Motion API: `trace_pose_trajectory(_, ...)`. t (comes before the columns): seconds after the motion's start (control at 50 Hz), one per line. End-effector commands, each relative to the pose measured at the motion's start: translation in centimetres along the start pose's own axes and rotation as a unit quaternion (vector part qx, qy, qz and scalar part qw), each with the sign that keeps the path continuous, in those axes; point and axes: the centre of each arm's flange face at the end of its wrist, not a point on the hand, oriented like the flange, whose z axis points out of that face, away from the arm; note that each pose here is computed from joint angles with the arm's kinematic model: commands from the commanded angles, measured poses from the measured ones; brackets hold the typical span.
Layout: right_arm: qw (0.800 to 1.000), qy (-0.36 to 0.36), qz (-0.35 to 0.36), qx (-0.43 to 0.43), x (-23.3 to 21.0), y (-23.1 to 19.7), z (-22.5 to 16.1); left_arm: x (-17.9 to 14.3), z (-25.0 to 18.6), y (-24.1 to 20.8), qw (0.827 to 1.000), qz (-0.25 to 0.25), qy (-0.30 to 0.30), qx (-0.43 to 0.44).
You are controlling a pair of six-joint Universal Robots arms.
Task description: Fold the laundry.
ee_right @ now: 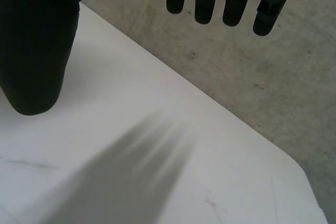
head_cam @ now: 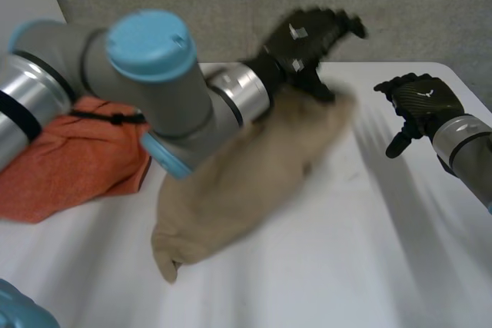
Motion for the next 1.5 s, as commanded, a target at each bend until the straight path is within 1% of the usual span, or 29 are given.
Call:
trace_pose_trajectory(0.02,1.0,0.004,-0.005,0.0,0.8,0.2,0.1,1.2,-0.9,0.0,0.999,0.04,0.0,-0.032)
trace_pose_trajectory(0.06,1.0,0.001,-0.009,0.004,0.8,0.0,0.1,0.2,-1.4,-1.6,0.998,0.055,-0.03,-0.031)
trace_pose_trajectory(0.1,1.0,-0.001,-0.012,0.006,0.8,-0.2,0.0,-0.4,-1.9,-2.9,0.997,0.059,-0.048,-0.03)
trace_pose_trajectory(0.12,1.0,-0.004,-0.017,0.01,0.7,-0.5,-0.2,-0.9,-2.5,-3.8,0.995,0.061,-0.068,-0.035)
trace_pose_trajectory(0.18,0.999,-0.01,-0.026,0.018,0.5,-1.1,-0.5,-1.7,-3.6,-4.8,0.992,0.055,-0.102,-0.053)
trace_pose_trajectory(0.2,0.999,-0.02,-0.032,0.024,0.2,-1.5,-0.8,-2.1,-4.6,-5.1,0.988,0.052,-0.124,-0.073)
trace_pose_trajectory(0.26,0.997,-0.05,-0.046,0.035,-1.0,-2.1,-1.5,-2.2,-6.4,-5.2,0.981,0.043,-0.154,-0.112)
trace_pose_trajectory(0.28,0.994,-0.079,-0.061,0.046,-2.0,-2.7,-2.0,-2.2,-7.7,-4.7,0.973,0.036,-0.177,-0.144)
trace_pose_trajectory(0.34,0.985,-0.131,-0.091,0.061,-3.8,-3.2,-2.9,-2.2,-9.8,-3.6,0.959,0.025,-0.206,-0.194)
trace_pose_trajectory(0.36,0.977,-0.171,-0.113,0.067,-5.1,-3.4,-3.5,-2.2,-11.3,-2.6,0.948,0.017,-0.224,-0.225)
trace_pose_trajectory(0.4,0.965,-0.214,-0.137,0.07,-6.6,-3.4,-4.3,-1.9,-12.7,-1.7,0.938,0.011,-0.236,-0.252)
trace_pose_trajectory(0.42,0.956,-0.238,-0.157,0.072,-7.4,-3.4,-4.6,-1.6,-14.1,-0.7,0.929,0.007,-0.246,-0.277)
trace_pose_trajectory(0.48,0.942,-0.268,-0.186,0.074,-8.5,-3.4,-4.8,-1.2,-16.0,0.8,0.915,0.0,-0.259,-0.309)
trace_pose_trajectory(0.5,0.936,-0.281,-0.201,0.069,-9.3,-3.2,-4.5,-1.0,-17.2,1.7,0.908,-0.004,-0.266,-0.324)
trace_pose_trajectory(0.56,0.928,-0.301,-0.21,0.057,-10.7,-2.8,-3.9,-0.9,-18.7,3.1,0.897,-0.012,-0.274,-0.347)
trace_pose_trajectory(0.58,0.926,-0.311,-0.209,0.042,-11.3,-2.5,-3.5,-0.8,-19.7,4.0,0.89,-0.018,-0.277,-0.362)
trace_pose_trajectory(0.66,0.92,-0.336,-0.2,0.004,-12.7,-1.5,-2.4,-0.9,-21.6,5.7,0.871,-0.033,-0.284,-0.399)
trace_pose_trajectory(0.82,0.916,-0.339,-0.213,-0.022,-14.5,0.7,0.4,-1.6,-23.4,8.1,0.847,-0.045,-0.303,-0.434)
trace_pose_trajectory(0.92,0.918,-0.332,-0.216,-0.034,-15.2,1.8,1.2,-2.4,-23.2,8.9,0.847,-0.04,-0.308,-0.431)
trace_pose_trajectory(1.02,0.919,-0.332,-0.209,-0.039,-15.5,2.1,1.2,-2.7,-22.5,9.2,0.853,-0.027,-0.304,-0.424)
trace_pose_trajectory(1.18,0.932,-0.328,-0.156,-0.025,-14.2,-0.1,-0.5,-3.5,-21.2,10.0,0.865,0.008,-0.29,-0.41)
trace_pose_trajectory(1.22,0.938,-0.312,-0.151,-0.012,-13.3,-1.2,-1.3,-3.9,-20.6,9.7,0.868,0.029,-0.286,-0.405)
trace_pose_trajectory(1.24,0.941,-0.305,-0.15,-0.009,-13.0,-1.6,-1.6,-4.2,-20.1,9.1,0.871,0.047,-0.285,-0.397)
trace_pose_trajectory(1.3,0.953,-0.267,-0.144,0.006,-11.0,-3.5,-2.6,-5.2,-19.1,7.3,0.876,0.075,-0.294,-0.374)
trace_pose_trajectory(1.32,0.959,-0.248,-0.139,0.01,-10.0,-4.2,-3.1,-5.7,-18.5,5.6,0.88,0.092,-0.302,-0.356)
trace_pose_trajectory(1.38,0.966,-0.221,-0.132,0.017,-8.7,-5.1,-3.6,-6.2,-17.7,2.2,0.887,0.115,-0.314,-0.318)
trace_pose_trajectory(1.4,0.97,-0.204,-0.128,0.024,-8.0,-6.0,-4.0,-6.5,-17.2,-0.3,0.893,0.126,-0.323,-0.286)
trace_pose_trajectory(1.44,0.974,-0.187,-0.123,0.027,-7.3,-6.6,-4.3,-6.6,-16.8,-3.1,0.901,0.135,-0.326,-0.251)
trace_pose_trajectory(1.5,0.979,-0.165,-0.11,0.041,-6.3,-8.4,-5.5,-5.7,-15.9,-7.5,0.923,0.15,-0.304,-0.182)
